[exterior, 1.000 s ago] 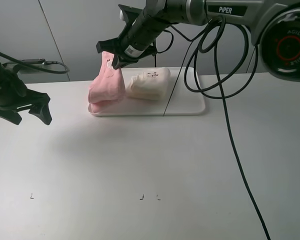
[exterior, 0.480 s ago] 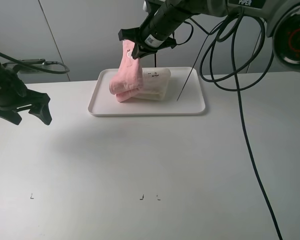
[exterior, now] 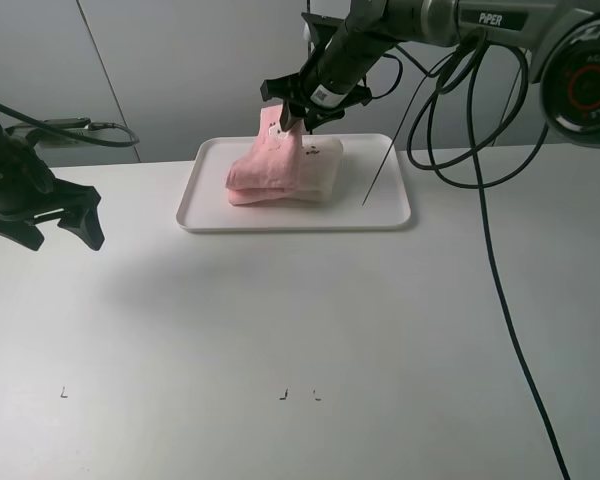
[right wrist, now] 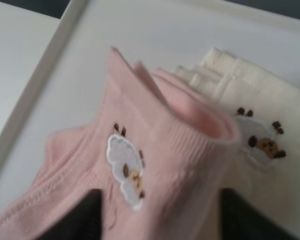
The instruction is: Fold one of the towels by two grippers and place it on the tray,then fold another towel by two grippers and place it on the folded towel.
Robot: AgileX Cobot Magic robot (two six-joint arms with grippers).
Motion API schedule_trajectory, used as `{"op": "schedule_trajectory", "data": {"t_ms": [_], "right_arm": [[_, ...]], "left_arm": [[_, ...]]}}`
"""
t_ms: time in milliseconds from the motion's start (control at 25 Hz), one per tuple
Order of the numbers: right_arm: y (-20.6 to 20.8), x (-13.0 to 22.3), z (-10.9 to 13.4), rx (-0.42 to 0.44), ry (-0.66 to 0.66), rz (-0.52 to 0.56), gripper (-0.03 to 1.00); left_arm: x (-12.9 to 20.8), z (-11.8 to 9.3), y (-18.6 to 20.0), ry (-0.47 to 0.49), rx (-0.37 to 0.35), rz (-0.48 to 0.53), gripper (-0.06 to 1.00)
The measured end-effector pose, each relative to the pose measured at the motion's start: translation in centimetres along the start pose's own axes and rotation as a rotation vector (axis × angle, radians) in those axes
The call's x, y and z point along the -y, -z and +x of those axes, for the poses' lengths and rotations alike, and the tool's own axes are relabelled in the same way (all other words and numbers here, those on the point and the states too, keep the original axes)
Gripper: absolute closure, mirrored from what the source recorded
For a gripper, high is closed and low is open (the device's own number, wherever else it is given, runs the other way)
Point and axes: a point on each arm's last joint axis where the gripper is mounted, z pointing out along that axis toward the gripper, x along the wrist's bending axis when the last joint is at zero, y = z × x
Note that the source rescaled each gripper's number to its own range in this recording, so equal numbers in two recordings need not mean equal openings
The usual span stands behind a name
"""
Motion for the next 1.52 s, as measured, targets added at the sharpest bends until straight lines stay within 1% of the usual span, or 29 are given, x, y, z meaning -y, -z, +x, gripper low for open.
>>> {"op": "schedule_trajectory", "data": {"t_ms": [40, 80, 120, 160, 280, 400, 480, 600, 720, 760, 920, 1000, 1080, 1200, 1240, 1400, 1520], "right_arm": [[-0.1, 0.0, 0.0, 0.000, -0.003, 0.001, 0.15], [-0.1, 0.0, 0.0, 0.000, -0.006, 0.001, 0.06], [0.0, 0.0, 0.0, 0.003, -0.010, -0.001, 0.01], [0.2, -0.1, 0.0, 0.004, -0.010, -0.001, -0.01], [1.1, -0.1, 0.0, 0.032, 0.020, 0.021, -0.03], [2.8, -0.4, 0.2, 0.070, 0.071, 0.034, -0.03], [4.6, -0.9, 0.4, 0.098, 0.102, 0.028, -0.03], [8.3, -1.9, 1.0, 0.150, 0.143, -0.014, -0.03], [12.1, -2.5, 1.5, 0.204, 0.173, -0.046, -0.03], [13.3, -2.5, 1.6, 0.221, 0.178, -0.050, -0.03], [16.3, -1.3, 1.8, 0.254, 0.165, -0.036, -0.03], [17.3, 0.3, 1.7, 0.270, 0.157, -0.020, -0.03], [19.3, 1.8, 1.8, 0.280, 0.157, -0.048, -0.03], [22.2, 5.2, 1.7, 0.307, 0.157, -0.056, -0.03], [23.5, 6.3, 1.7, 0.314, 0.156, -0.067, -0.03], [26.2, 11.8, 1.2, 0.343, 0.133, -0.039, -0.03], [28.1, 15.9, 1.0, 0.343, 0.114, -0.054, -0.03]], "left_arm": [[0.0, 0.0, 0.0, 0.000, 0.000, 0.000, -0.05], [0.0, 0.0, 0.0, 0.000, 0.000, 0.000, -0.05], [0.0, 0.0, 0.0, 0.000, 0.000, 0.000, -0.05], [0.0, 0.0, 0.0, 0.000, 0.000, 0.000, -0.05], [0.0, 0.0, 0.0, 0.000, 0.002, 0.001, -0.05], [0.0, 0.0, 0.0, -0.001, 0.004, 0.004, -0.05], [0.0, 0.0, 0.0, -0.001, 0.004, 0.004, -0.05], [0.1, -0.1, 0.4, -0.002, 0.004, -0.005, -0.05], [0.2, -0.2, 2.3, -0.013, 0.001, -0.069, -0.05], [0.4, -0.2, 3.4, -0.017, 0.000, -0.108, -0.05], [2.6, -0.4, 7.3, -0.042, -0.025, -0.247, -0.05], [4.4, -0.4, 8.9, -0.056, -0.040, -0.290, -0.05], [5.9, -0.4, 10.0, -0.063, -0.049, -0.328, -0.05], [7.8, -0.4, 11.4, -0.062, -0.069, -0.374, -0.05], [8.4, -0.4, 11.7, -0.054, -0.075, -0.381, -0.05], [10.4, -0.4, 12.5, -0.017, -0.075, -0.398, -0.05], [12.0, -0.4, 12.6, 0.010, -0.071, -0.370, -0.05]]}}
